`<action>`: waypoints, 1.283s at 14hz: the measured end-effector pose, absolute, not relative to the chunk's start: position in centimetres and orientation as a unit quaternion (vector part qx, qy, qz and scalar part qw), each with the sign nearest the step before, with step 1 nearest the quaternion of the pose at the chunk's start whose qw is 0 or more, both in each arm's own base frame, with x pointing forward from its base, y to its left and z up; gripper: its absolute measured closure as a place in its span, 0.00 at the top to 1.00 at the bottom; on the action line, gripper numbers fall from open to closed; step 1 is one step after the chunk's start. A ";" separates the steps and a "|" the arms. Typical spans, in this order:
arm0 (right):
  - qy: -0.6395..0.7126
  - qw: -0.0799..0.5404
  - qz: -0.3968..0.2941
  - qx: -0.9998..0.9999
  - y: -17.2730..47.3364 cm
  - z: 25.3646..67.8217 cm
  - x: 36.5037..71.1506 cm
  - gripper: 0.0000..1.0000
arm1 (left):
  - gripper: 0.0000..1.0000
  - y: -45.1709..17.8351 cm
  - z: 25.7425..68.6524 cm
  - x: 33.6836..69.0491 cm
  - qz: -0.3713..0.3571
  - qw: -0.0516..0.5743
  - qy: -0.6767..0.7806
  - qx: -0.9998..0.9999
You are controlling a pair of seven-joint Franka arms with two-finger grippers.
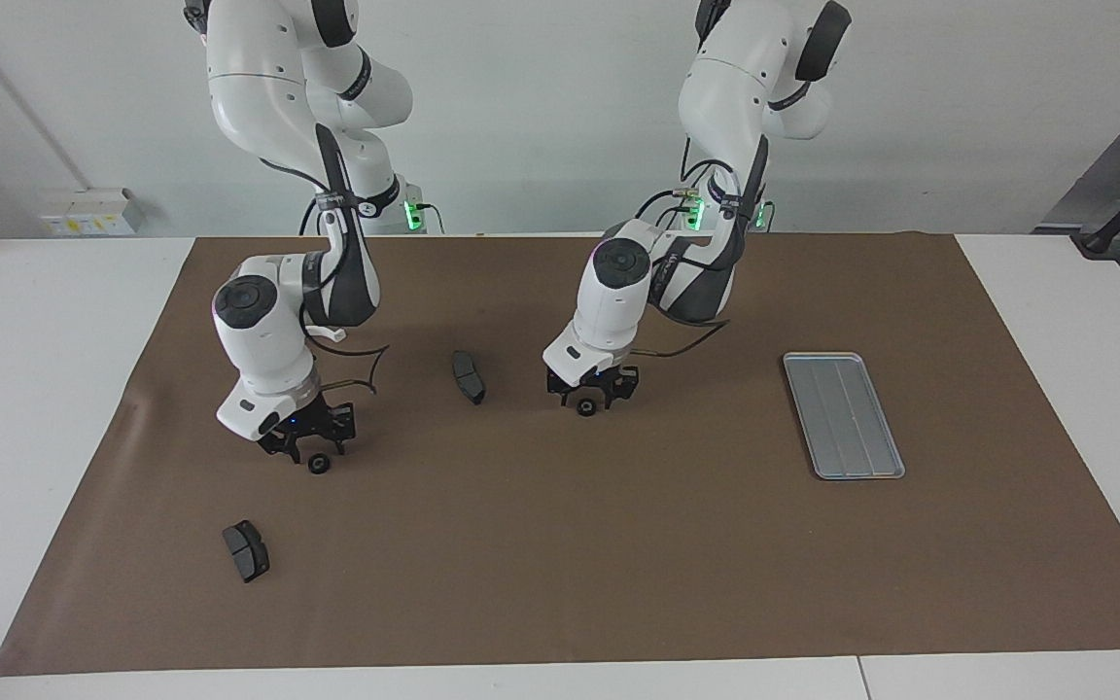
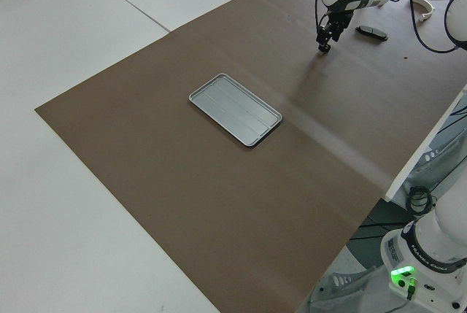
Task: Pick bearing gear from pile to tray
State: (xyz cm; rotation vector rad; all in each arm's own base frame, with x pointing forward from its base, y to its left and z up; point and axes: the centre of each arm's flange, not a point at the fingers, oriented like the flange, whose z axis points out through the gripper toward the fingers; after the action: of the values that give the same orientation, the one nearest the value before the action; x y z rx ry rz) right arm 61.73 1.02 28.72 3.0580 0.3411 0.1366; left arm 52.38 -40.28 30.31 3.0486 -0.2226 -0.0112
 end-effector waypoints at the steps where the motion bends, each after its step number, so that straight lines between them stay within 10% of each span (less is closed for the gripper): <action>1: 0.110 0.031 0.044 0.992 1.0 28.7 61.7 0.62 | 0.76 -40.2 30.3 52.3 -0.005 0.041 -0.073 0.996; 18: 0.106 0.026 0.046 0.993 1.0 28.9 61.7 0.43 | 0.56 -41.5 29.8 50.2 -0.029 0.024 -0.065 0.997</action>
State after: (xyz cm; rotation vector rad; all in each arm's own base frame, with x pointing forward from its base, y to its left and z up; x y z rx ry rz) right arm 61.75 1.01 28.89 3.0688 0.3282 0.1433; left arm 50.22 -41.50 29.77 3.0853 -0.1997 -0.0892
